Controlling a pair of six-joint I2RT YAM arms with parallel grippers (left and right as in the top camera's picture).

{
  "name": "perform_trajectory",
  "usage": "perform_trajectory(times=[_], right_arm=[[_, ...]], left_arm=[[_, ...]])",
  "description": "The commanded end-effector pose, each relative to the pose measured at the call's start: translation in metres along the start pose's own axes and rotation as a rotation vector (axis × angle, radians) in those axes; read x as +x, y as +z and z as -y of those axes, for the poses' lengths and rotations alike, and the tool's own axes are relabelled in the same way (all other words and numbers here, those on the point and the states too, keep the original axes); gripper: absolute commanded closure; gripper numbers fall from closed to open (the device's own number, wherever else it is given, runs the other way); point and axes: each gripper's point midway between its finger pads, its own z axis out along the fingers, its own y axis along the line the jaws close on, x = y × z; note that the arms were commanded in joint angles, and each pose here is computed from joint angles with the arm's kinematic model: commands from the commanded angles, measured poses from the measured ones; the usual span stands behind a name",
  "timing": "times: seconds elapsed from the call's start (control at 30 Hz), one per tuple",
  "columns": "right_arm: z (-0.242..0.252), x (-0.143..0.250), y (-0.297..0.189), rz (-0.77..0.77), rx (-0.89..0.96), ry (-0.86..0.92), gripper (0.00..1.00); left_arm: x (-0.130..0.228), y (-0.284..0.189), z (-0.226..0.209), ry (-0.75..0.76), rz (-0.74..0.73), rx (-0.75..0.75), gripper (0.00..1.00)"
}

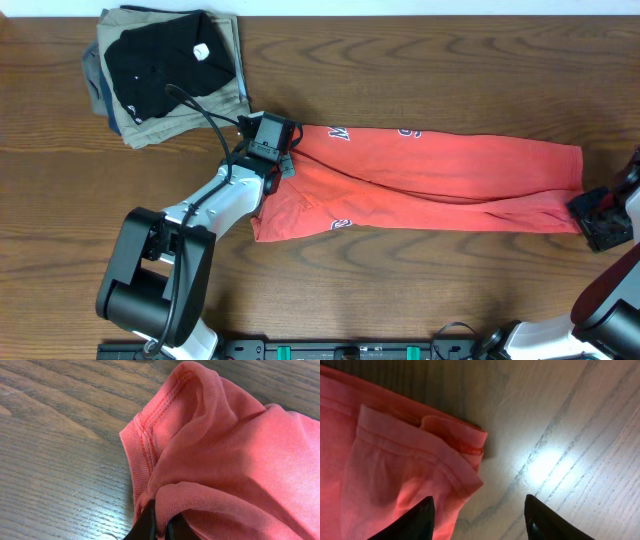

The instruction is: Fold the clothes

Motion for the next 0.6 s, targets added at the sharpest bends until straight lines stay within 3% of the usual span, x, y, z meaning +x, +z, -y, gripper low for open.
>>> perform_trajectory(times=[0.0,0.57], right_arm=[[0.004,0.001,0.007,-0.004,0.018,0.013,0.45],[-0.009,0.008,0.035,-0.069,-0.024,-0.004,0.54]], left_arm=[[-0.007,0.0,-0.002,0.012,0.014,-0.016,0.93],[-0.004,0.0,-0.004,0.016,0.002,-0.024,0.93]])
